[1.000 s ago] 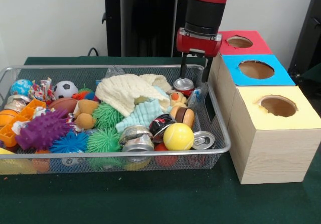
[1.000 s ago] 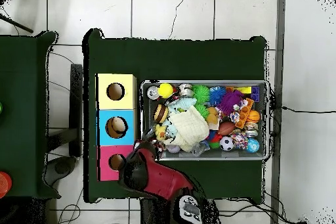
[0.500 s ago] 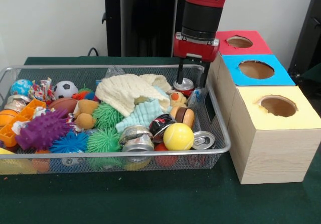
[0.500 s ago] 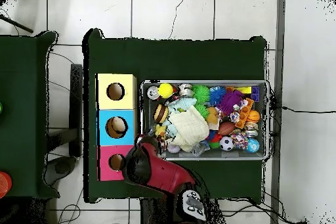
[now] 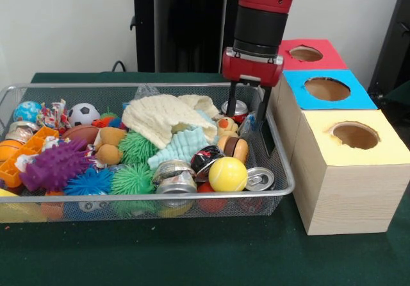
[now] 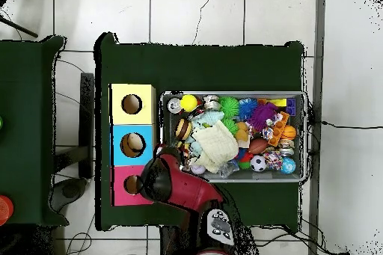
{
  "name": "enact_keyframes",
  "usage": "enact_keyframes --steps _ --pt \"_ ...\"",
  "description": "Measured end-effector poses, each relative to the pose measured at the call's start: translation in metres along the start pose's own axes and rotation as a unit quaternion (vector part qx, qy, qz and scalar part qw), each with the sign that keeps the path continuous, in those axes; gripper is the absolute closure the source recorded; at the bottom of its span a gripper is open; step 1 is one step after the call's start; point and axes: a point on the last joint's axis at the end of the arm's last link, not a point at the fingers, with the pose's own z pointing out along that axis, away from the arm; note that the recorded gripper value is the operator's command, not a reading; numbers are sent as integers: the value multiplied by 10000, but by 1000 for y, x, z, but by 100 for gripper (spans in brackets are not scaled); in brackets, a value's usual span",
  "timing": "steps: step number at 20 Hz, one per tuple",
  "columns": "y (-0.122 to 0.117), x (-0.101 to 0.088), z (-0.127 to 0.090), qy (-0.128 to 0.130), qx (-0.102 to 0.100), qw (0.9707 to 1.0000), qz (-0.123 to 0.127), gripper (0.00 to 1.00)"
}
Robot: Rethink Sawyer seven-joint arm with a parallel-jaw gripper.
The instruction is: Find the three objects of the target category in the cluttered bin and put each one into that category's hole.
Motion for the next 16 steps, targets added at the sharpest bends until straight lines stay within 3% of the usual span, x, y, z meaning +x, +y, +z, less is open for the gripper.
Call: enact_keyframes --steps 6,16 --pt "5 -10 4 -88 -14 10000 -32 0" --pt "4 21 31 246 33 9997 -76 0"
